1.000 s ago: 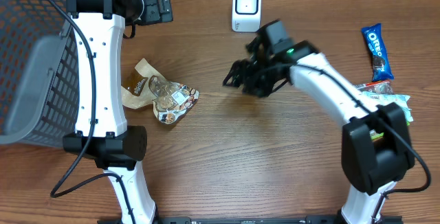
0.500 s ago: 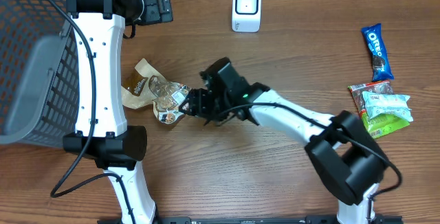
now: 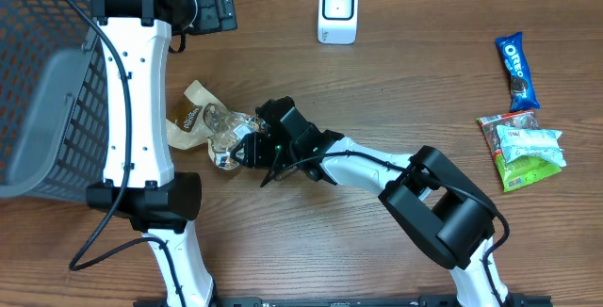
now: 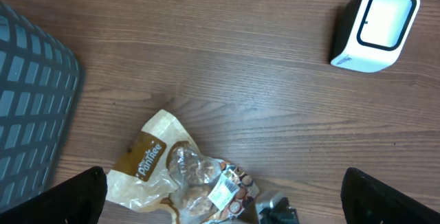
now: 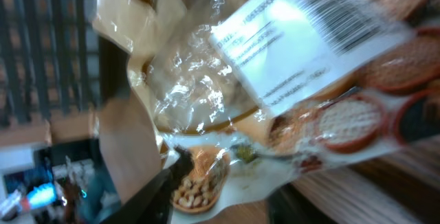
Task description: Scan the item barcode
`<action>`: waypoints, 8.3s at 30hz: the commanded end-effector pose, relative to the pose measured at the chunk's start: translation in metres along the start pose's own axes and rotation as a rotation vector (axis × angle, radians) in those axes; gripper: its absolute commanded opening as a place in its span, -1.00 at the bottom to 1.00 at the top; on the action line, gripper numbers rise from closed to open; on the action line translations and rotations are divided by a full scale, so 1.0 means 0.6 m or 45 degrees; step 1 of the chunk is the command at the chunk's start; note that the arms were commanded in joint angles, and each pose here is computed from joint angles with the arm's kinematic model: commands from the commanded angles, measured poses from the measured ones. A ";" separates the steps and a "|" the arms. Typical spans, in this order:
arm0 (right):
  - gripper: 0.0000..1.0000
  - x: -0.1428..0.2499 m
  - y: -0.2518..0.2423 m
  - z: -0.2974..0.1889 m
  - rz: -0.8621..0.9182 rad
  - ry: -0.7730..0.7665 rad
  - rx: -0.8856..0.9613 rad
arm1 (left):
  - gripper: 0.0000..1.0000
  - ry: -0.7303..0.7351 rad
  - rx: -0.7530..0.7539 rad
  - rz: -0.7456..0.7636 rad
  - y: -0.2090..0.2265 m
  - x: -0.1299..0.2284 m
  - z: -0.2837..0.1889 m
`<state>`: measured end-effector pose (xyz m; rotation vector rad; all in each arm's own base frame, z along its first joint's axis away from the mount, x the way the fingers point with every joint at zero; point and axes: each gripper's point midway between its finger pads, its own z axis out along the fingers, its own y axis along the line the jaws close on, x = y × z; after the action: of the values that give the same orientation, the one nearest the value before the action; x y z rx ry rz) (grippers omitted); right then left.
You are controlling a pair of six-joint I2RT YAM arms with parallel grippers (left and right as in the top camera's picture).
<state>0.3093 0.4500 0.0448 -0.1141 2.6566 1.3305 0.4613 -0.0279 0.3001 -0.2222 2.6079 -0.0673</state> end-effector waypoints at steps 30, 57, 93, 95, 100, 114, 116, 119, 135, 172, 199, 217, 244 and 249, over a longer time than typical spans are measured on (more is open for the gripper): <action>-0.49 -0.051 -0.044 0.014 -0.005 -0.214 0.104 | 1.00 -0.013 -0.001 0.001 0.000 -0.003 -0.004; -0.93 -0.102 -0.161 -0.128 0.123 -0.024 0.212 | 1.00 -0.013 0.000 0.001 0.000 -0.003 -0.004; 0.89 -0.120 -0.184 -0.156 0.519 -0.388 0.537 | 0.99 -0.013 0.000 0.001 0.000 -0.003 -0.004; 0.88 -0.128 -0.194 -0.155 0.497 -0.449 0.576 | 1.00 -0.012 0.000 0.001 0.000 -0.003 -0.004; 0.75 -0.128 -0.228 -0.137 0.507 -0.452 0.613 | 0.99 -0.012 0.000 0.001 0.000 -0.003 -0.004; -0.41 -0.128 -0.231 -0.162 0.501 -0.137 0.350 | 0.99 -0.013 0.000 0.001 0.000 -0.003 -0.004; -0.42 -0.137 -0.230 -0.177 0.408 -0.088 0.273 | 1.00 -0.013 0.000 0.001 0.000 -0.003 -0.004; -0.64 -0.151 -0.234 -0.202 0.239 -0.054 0.196 | 0.99 -0.012 0.000 0.001 0.000 -0.003 -0.004; -0.92 -0.186 -0.078 -0.442 -0.727 -0.073 0.369 | 1.00 -0.012 0.000 0.001 0.000 -0.003 -0.004; -0.92 -0.126 0.011 -0.451 -1.542 0.066 0.459 | 0.99 -0.012 0.000 0.001 0.000 -0.003 -0.004; -0.38 -0.123 -0.190 -0.275 -1.282 0.350 0.450 | 1.00 -0.012 0.000 0.001 0.000 -0.003 -0.004; 0.62 -0.165 -0.149 -0.289 -1.184 0.230 0.470 | 1.00 -0.012 0.000 0.001 0.000 -0.003 -0.004; 0.82 -0.069 -0.211 -0.304 0.332 0.246 0.357 | 1.00 -0.013 0.000 0.001 0.000 -0.003 -0.004; 0.82 -0.067 -0.219 -0.258 0.391 0.156 0.345 | 1.00 -0.012 0.000 0.001 0.000 -0.003 -0.004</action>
<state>0.3526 0.2428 0.0468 0.0747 3.0050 1.0404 0.4614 -0.0279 0.3002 -0.2223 2.6075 -0.0669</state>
